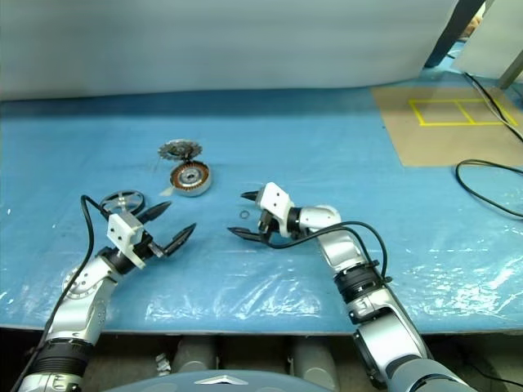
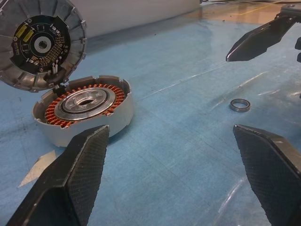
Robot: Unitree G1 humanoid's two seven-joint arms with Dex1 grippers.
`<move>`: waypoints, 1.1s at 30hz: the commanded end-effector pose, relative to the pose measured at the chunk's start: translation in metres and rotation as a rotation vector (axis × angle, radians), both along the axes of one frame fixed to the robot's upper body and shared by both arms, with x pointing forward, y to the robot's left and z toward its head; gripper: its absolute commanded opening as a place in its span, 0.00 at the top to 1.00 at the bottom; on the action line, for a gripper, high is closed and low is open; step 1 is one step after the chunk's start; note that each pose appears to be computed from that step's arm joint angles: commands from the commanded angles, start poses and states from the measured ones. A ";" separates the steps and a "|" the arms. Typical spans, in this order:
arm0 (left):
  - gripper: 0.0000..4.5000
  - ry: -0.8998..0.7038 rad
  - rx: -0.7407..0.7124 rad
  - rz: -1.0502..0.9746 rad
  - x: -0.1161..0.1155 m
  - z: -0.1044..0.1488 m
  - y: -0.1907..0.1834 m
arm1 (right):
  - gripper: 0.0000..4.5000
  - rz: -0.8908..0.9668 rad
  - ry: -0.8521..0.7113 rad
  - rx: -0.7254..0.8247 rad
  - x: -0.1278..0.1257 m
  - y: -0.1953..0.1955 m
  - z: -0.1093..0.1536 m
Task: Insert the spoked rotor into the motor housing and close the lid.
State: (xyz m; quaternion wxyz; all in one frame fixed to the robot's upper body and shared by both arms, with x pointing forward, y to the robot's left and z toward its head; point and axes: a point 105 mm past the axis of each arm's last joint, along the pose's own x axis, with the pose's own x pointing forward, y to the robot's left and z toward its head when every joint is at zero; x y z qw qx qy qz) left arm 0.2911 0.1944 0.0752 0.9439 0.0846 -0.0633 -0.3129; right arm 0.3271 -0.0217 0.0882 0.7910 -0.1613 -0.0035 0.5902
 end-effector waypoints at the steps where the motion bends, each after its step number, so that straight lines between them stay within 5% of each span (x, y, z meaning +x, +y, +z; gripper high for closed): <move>1: 0.01 -0.046 0.006 -0.014 0.000 0.010 -0.004 | 0.00 0.024 -0.049 0.012 0.000 0.004 0.012; 8: 0.01 -0.048 0.044 -0.018 0.008 0.014 -0.008 | 0.00 0.019 -0.052 0.012 0.001 0.004 0.012; 33: 0.01 0.133 0.370 -0.265 0.091 0.049 0.012 | 0.00 -0.006 -0.055 0.012 0.002 0.003 0.009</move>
